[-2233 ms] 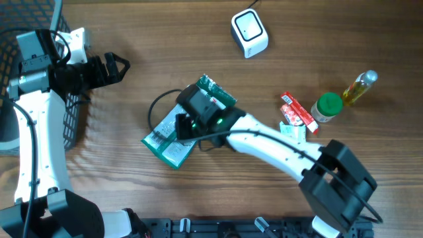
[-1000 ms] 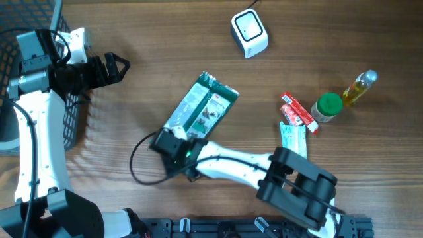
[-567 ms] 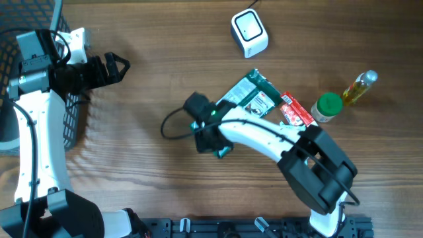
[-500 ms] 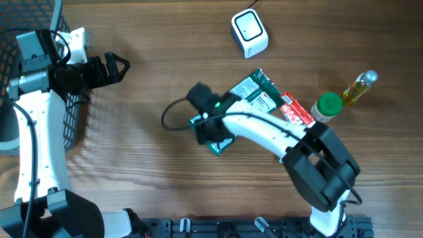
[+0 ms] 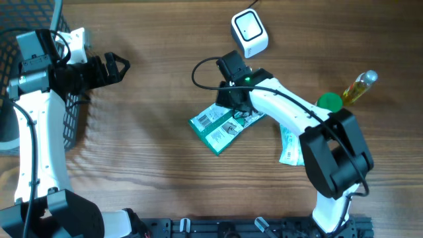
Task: Scan the item barcode
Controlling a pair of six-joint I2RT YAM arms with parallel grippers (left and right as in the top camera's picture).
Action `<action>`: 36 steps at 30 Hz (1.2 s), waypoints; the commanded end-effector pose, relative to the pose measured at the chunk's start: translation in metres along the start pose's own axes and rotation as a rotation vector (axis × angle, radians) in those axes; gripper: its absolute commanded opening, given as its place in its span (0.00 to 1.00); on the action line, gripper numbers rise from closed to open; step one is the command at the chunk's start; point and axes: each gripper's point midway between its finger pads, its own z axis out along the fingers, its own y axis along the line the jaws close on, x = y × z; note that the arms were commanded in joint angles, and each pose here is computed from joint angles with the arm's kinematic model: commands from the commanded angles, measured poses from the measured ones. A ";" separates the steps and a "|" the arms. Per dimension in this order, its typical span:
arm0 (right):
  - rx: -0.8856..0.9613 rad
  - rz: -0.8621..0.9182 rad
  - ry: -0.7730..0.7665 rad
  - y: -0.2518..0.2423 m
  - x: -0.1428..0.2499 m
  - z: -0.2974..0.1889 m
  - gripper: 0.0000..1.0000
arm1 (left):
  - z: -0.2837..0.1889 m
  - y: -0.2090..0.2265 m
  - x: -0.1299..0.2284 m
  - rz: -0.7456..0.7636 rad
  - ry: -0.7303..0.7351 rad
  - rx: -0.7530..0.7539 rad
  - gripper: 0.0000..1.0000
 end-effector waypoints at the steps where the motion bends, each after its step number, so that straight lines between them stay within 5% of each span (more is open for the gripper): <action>1: 0.061 0.046 0.004 -0.008 0.004 0.021 0.50 | 0.001 -0.002 -0.001 0.017 -0.002 0.009 1.00; 7: -0.081 -0.125 0.153 0.022 0.040 0.053 0.51 | 0.001 -0.002 -0.001 0.017 -0.002 0.009 1.00; 14: -0.290 -0.652 0.278 0.074 0.115 0.051 0.48 | 0.001 -0.002 -0.001 0.017 -0.002 0.009 1.00; 18: -0.160 -0.839 0.250 0.059 0.125 0.056 0.62 | 0.001 -0.002 -0.001 0.017 -0.002 0.009 1.00; 21: -0.043 -0.836 0.159 0.052 0.098 0.051 0.63 | 0.001 -0.002 -0.001 0.017 -0.001 0.009 1.00; 26: -0.106 -0.682 0.121 0.095 0.068 -0.007 0.59 | 0.001 -0.002 -0.001 0.017 -0.002 0.009 1.00; 27: -0.087 -0.579 0.146 0.092 0.070 -0.016 0.50 | 0.001 -0.002 -0.001 0.017 -0.002 0.009 1.00; 31: 0.012 -0.286 0.224 0.068 0.086 -0.011 0.47 | 0.001 -0.002 -0.001 0.017 -0.002 0.009 1.00; 34: 0.068 -0.107 0.247 0.055 0.098 -0.003 0.27 | 0.001 -0.002 -0.001 0.017 -0.002 0.009 1.00; 36: 0.080 -0.060 0.221 0.051 0.098 0.006 0.25 | 0.001 -0.002 -0.001 0.017 -0.002 0.009 1.00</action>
